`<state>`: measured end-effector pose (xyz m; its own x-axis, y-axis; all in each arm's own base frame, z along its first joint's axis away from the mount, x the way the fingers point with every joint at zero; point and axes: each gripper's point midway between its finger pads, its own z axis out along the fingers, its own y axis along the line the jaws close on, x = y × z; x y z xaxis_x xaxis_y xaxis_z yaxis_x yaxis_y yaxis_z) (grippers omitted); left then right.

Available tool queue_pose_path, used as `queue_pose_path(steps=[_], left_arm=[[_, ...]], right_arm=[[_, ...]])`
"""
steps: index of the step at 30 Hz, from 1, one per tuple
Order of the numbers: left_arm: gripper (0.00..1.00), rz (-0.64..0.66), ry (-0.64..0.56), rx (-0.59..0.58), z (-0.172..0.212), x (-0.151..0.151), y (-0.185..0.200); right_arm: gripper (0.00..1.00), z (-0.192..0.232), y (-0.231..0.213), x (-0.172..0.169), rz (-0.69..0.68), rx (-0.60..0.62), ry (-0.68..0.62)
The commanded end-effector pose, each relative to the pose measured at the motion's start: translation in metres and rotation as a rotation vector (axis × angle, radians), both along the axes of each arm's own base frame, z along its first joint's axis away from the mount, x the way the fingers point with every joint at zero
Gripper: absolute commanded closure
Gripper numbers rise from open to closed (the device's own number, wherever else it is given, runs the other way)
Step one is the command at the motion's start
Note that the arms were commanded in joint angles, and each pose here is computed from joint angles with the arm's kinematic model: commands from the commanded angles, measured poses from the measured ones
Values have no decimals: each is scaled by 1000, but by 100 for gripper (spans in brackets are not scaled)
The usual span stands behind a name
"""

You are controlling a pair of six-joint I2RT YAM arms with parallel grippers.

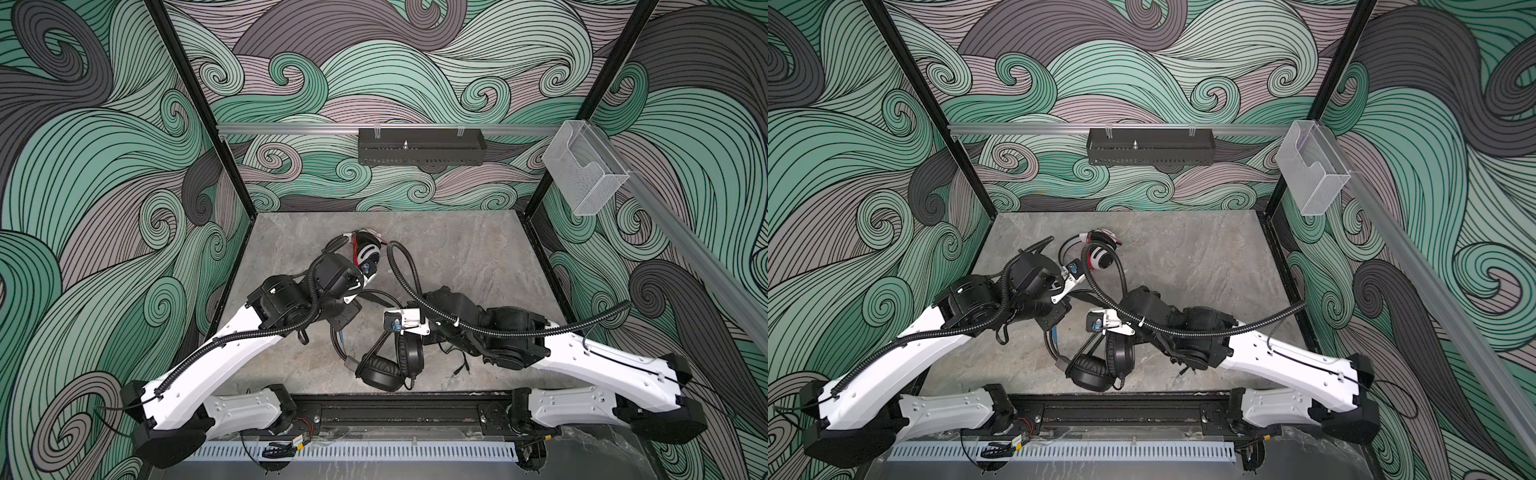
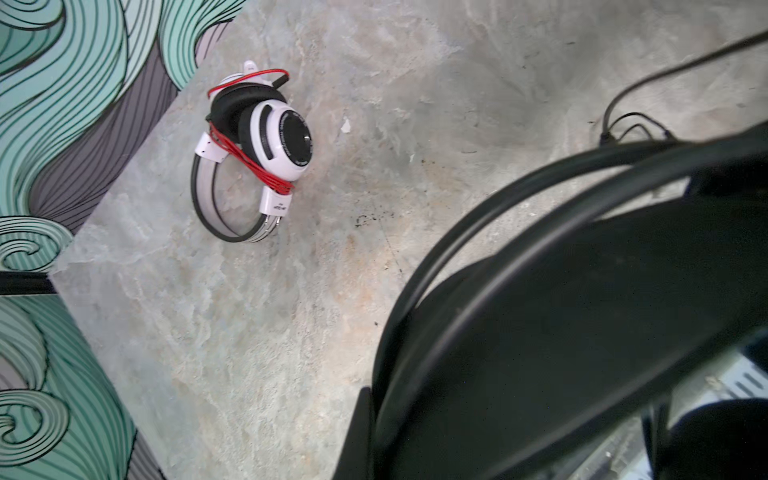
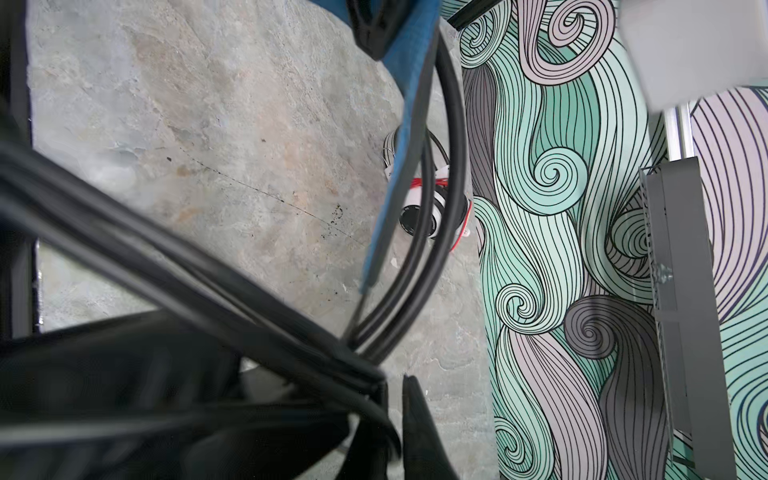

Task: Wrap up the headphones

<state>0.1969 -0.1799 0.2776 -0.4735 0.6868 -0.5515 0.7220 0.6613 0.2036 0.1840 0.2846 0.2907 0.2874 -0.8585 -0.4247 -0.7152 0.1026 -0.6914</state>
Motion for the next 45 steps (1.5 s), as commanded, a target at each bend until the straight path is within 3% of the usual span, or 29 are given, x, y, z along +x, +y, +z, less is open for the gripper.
queue_pose_path(steps=[1, 7, 20, 30, 39, 45], left_arm=[[100, -69, 38, -154, 29, -24, -13], [100, -58, 27, -255, 57, -23, -22], [100, -53, 30, -471, 112, -28, -42], [100, -37, 8, -539, 136, -26, -43], [100, -24, 15, -581, 143, -27, -45], [100, -23, 20, -616, 149, -27, -47]], right_arm=[[79, 6, -2, 0, -4, 112, 23], [70, -6, 5, -16, 83, 247, 89], [53, 11, -1, -3, -17, 924, 320], [49, -26, -2, 5, -59, 958, 405], [30, -54, 1, 11, -103, 986, 459], [33, -70, -4, 19, -153, 1007, 484]])
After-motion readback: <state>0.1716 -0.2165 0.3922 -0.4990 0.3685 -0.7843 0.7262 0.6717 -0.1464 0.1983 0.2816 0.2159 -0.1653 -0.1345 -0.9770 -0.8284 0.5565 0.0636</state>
